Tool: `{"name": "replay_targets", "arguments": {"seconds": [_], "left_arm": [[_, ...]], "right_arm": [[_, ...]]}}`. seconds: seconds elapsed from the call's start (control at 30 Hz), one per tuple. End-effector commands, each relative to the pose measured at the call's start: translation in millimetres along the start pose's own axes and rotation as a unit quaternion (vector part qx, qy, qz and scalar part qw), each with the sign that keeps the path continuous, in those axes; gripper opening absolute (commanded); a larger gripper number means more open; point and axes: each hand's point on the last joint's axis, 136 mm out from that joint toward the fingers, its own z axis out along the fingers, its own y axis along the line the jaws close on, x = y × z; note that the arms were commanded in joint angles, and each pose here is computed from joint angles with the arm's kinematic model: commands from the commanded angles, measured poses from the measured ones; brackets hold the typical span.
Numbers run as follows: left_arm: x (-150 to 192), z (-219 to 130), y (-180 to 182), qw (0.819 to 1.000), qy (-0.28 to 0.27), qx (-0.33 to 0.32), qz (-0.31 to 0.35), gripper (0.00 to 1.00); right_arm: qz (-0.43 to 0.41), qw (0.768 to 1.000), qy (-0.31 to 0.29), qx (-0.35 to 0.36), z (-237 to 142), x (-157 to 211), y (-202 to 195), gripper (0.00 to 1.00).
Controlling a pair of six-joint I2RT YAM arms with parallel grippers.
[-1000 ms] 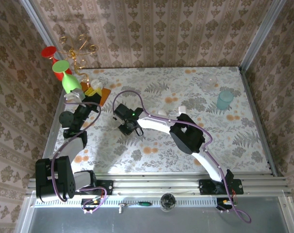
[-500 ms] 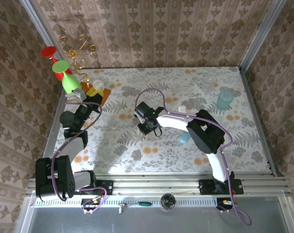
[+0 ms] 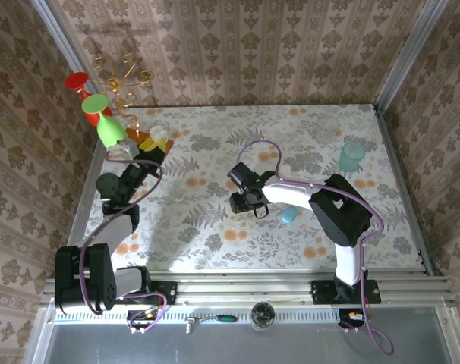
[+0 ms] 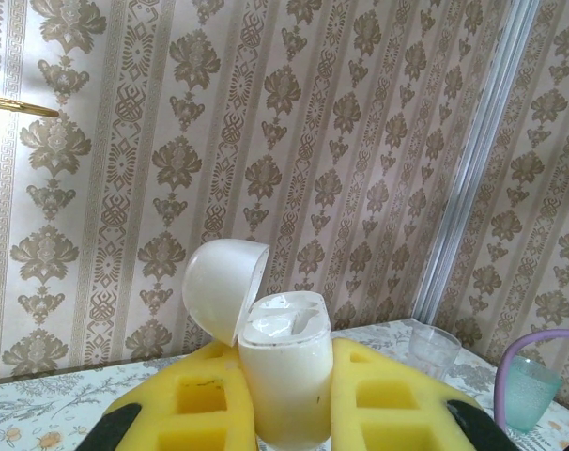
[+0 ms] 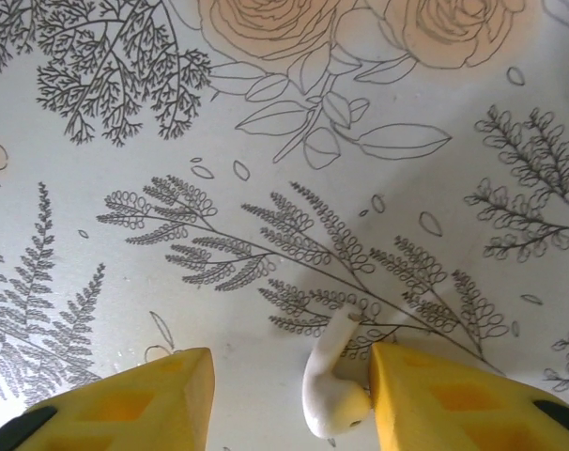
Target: Insert wireless bluetooth earbuds into charging case
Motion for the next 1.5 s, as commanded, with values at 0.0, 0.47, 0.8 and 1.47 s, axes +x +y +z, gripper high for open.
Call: {"name": "replay_targets", "arguments": {"seconds": [0.0,0.47,0.8,1.47], "left_arm": [[-7,2,-6,1.000,-0.007,0.011,0.013,0.04],[-1,-2,-2,1.000,-0.004,0.003,0.018,0.04],[5,-7,0,1.000,-0.001,-0.002,0.015,0.04],[15,0,-3,1.000,0.008,0.016,0.006,0.04]], "right_arm": [[0.032,0.998,0.049,-0.034,-3,22,21,0.50],[0.012,0.997,0.031,-0.076,-36,-12,39,0.50],[0.061,0.990,0.108,-0.063,-11,-5,14,0.37],[0.052,0.984,0.151,-0.084,9,11,28,0.30]]}}
